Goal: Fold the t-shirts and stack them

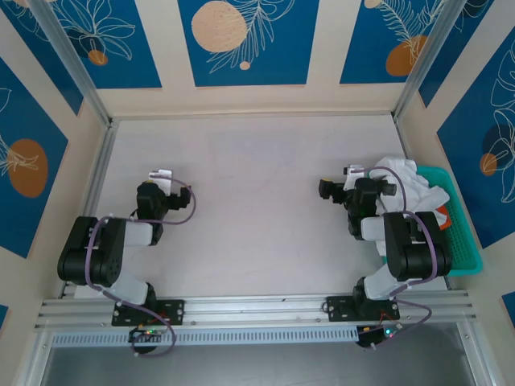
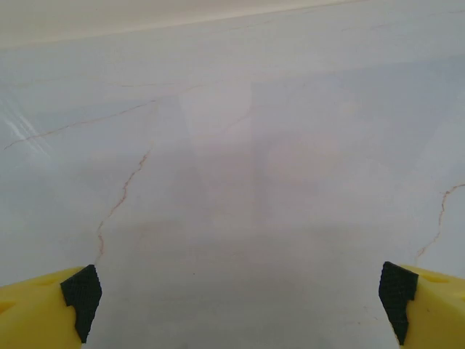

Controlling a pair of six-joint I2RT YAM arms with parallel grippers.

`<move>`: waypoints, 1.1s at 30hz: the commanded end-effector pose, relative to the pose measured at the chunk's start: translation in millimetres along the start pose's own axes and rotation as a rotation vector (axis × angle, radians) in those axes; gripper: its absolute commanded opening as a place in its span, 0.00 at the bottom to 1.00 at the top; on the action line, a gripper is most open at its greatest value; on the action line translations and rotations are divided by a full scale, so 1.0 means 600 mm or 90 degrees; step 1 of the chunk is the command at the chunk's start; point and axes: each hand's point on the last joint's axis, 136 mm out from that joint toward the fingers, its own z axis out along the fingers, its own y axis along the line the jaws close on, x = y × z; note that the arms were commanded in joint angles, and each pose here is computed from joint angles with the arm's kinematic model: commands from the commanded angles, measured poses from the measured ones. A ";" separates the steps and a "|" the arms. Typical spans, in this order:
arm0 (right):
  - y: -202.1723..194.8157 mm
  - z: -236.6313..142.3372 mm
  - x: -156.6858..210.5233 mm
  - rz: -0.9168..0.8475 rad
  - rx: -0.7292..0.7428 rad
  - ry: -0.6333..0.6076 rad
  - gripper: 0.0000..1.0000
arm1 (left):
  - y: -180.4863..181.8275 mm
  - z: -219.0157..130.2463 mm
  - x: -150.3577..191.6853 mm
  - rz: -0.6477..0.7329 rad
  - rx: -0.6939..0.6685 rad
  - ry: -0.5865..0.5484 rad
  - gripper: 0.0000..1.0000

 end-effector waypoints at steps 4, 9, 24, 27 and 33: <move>-0.002 -0.003 -0.022 0.000 0.006 -0.030 0.99 | 0.008 0.000 -0.007 -0.002 -0.009 -0.010 1.00; -0.004 -0.003 -0.023 0.000 0.007 -0.031 0.99 | 0.008 0.000 -0.007 -0.002 -0.009 -0.010 1.00; -0.003 -0.003 -0.022 0.001 0.006 -0.030 0.99 | 0.008 0.000 -0.007 -0.002 -0.008 -0.009 1.00; -0.003 -0.004 -0.022 0.000 0.006 -0.031 0.99 | 0.008 0.000 -0.008 -0.002 -0.009 -0.010 1.00; 0.033 -0.032 -0.068 -0.049 -0.010 -0.033 0.99 | 0.012 -0.013 -0.032 -0.002 -0.016 -0.013 1.00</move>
